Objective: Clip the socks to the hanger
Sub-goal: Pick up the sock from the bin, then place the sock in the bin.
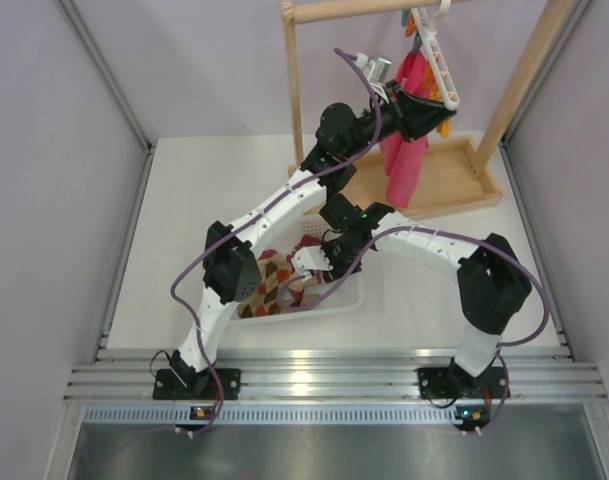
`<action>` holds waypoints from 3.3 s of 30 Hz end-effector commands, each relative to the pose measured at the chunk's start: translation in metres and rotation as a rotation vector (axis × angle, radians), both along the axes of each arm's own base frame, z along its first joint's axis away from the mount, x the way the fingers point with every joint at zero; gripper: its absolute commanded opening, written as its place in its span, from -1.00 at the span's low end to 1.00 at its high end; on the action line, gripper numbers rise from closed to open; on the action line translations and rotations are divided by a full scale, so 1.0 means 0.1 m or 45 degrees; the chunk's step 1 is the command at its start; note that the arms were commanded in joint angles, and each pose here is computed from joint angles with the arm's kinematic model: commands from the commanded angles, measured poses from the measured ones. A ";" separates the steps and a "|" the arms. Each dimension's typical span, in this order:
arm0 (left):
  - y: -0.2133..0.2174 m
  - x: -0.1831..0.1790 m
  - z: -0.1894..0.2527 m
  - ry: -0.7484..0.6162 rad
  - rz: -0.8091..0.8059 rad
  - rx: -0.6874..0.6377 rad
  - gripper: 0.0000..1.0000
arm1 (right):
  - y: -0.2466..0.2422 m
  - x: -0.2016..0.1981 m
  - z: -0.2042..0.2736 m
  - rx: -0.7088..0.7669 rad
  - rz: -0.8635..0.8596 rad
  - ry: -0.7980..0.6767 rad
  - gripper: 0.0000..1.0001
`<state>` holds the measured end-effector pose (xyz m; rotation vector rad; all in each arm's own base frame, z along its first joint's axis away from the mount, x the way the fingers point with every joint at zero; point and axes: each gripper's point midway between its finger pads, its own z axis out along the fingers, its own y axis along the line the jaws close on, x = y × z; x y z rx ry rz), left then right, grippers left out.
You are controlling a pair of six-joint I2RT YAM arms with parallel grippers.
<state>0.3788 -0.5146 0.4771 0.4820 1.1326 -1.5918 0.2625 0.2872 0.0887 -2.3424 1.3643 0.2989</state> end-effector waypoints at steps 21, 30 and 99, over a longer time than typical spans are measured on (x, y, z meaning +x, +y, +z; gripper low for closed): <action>0.23 0.09 0.30 -0.004 0.081 -0.108 -1.00 | -0.17 0.05 -0.31 -0.455 0.060 -0.002 -0.07; 0.23 0.09 0.27 0.001 0.079 -0.098 -1.00 | -0.24 0.20 -0.57 -0.566 0.019 -0.071 -0.19; 0.27 -0.17 0.23 -0.006 -0.082 -0.060 -1.00 | -0.82 -0.25 2.09 0.736 1.141 -1.479 -1.00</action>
